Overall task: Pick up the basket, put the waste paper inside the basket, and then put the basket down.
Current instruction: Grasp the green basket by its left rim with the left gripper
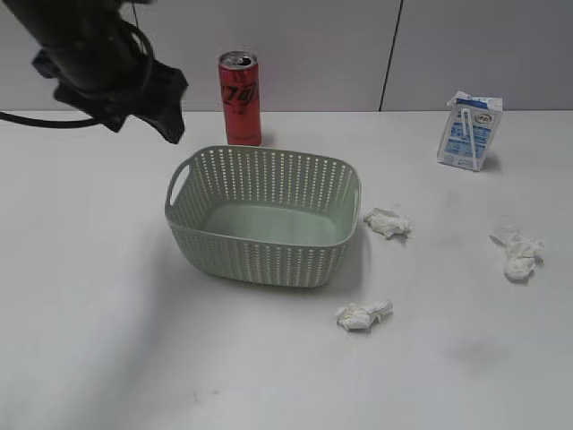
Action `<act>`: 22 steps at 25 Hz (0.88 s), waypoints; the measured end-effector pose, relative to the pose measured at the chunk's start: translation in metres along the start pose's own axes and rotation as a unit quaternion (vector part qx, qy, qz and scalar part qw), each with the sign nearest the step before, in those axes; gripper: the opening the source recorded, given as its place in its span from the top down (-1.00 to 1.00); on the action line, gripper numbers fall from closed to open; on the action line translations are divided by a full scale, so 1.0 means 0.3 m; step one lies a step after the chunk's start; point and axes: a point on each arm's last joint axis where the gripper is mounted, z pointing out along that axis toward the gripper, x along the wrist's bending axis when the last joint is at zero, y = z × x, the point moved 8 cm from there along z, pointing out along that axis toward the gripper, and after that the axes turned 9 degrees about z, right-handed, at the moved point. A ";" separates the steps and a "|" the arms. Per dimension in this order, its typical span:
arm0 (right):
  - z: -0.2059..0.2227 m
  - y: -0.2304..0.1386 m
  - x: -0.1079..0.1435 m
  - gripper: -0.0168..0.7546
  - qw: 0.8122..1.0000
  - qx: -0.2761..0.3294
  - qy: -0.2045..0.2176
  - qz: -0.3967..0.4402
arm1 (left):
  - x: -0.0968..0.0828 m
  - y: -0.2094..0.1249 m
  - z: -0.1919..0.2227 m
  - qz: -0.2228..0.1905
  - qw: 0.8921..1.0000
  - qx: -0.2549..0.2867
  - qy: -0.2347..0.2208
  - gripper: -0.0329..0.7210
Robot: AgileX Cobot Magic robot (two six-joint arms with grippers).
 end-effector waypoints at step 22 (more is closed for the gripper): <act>0.000 0.000 0.000 -0.34 1.000 0.000 0.000 -0.001 | 0.032 -0.024 0.426 -0.029 0.991 0.127 0.001 -0.46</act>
